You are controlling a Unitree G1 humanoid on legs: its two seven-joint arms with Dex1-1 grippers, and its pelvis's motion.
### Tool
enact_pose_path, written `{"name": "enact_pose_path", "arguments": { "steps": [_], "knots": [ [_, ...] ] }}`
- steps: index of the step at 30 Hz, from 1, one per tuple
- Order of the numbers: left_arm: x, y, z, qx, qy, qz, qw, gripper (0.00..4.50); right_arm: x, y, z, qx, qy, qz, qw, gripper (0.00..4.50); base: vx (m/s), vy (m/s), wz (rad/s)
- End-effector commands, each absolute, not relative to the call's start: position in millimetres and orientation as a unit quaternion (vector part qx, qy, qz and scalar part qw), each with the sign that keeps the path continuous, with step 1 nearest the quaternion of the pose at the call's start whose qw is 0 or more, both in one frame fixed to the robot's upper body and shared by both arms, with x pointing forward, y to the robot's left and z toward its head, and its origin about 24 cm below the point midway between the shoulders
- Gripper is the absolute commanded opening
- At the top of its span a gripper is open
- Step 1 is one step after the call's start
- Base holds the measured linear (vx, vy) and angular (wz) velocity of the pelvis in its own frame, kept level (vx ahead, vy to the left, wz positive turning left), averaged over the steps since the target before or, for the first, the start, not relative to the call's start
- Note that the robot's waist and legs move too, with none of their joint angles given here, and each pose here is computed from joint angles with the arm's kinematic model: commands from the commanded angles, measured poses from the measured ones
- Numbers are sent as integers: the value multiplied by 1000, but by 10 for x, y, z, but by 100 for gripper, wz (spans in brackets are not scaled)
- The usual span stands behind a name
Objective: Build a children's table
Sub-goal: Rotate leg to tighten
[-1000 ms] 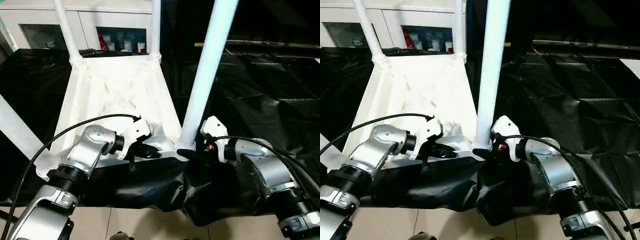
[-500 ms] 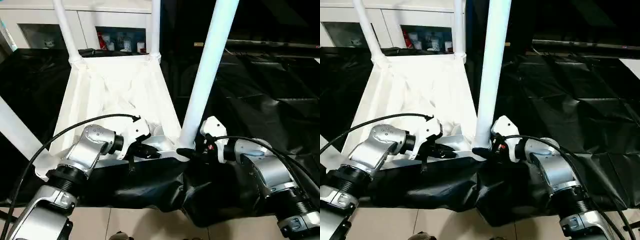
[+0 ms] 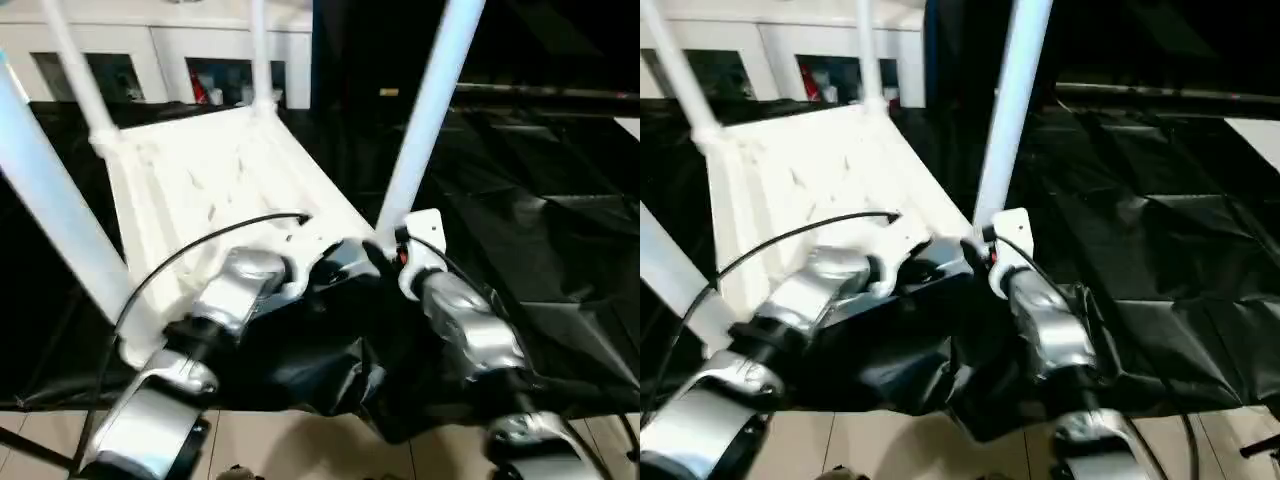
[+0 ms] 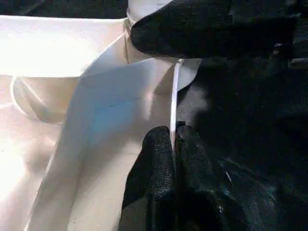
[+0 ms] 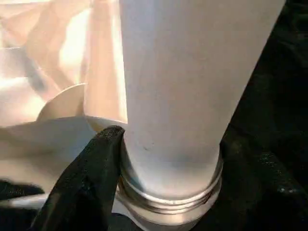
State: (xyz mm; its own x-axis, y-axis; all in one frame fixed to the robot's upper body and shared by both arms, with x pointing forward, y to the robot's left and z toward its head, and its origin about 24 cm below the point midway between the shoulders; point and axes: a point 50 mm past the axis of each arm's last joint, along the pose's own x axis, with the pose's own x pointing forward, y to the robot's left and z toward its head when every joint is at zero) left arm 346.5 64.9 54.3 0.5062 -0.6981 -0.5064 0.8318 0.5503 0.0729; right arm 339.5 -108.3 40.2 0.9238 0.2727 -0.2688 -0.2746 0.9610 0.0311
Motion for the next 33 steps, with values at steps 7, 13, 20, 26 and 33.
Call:
{"name": "enact_pose_path", "arguments": {
  "steps": [7, 13, 20, 26, 33],
  "knots": [
    [3470, 556, 570, 137, 179, -448, 865, 0, 3352, -844, 386, 17, 123, 192, 974, 302, 0, 0, 0],
    [3415, 663, 578, 142, 168, -498, 839, 0, 3403, -1019, 504, -3, 98, 211, 973, 356, 0, 0, 0],
    [3325, 827, 614, 145, 160, -569, 794, 0, 3267, -1217, 564, -87, 107, 341, 930, 387, 0, 0, 0],
    [3225, 938, 663, 138, 160, -626, 751, 0, 3078, -1379, 596, -118, 129, 446, 878, 387, 0, 0, 0],
    [3181, 1051, 653, 137, 169, -636, 740, 0, 3012, -1449, 658, -109, 136, 486, 856, 369, 0, 0, 0]
  ]
}}
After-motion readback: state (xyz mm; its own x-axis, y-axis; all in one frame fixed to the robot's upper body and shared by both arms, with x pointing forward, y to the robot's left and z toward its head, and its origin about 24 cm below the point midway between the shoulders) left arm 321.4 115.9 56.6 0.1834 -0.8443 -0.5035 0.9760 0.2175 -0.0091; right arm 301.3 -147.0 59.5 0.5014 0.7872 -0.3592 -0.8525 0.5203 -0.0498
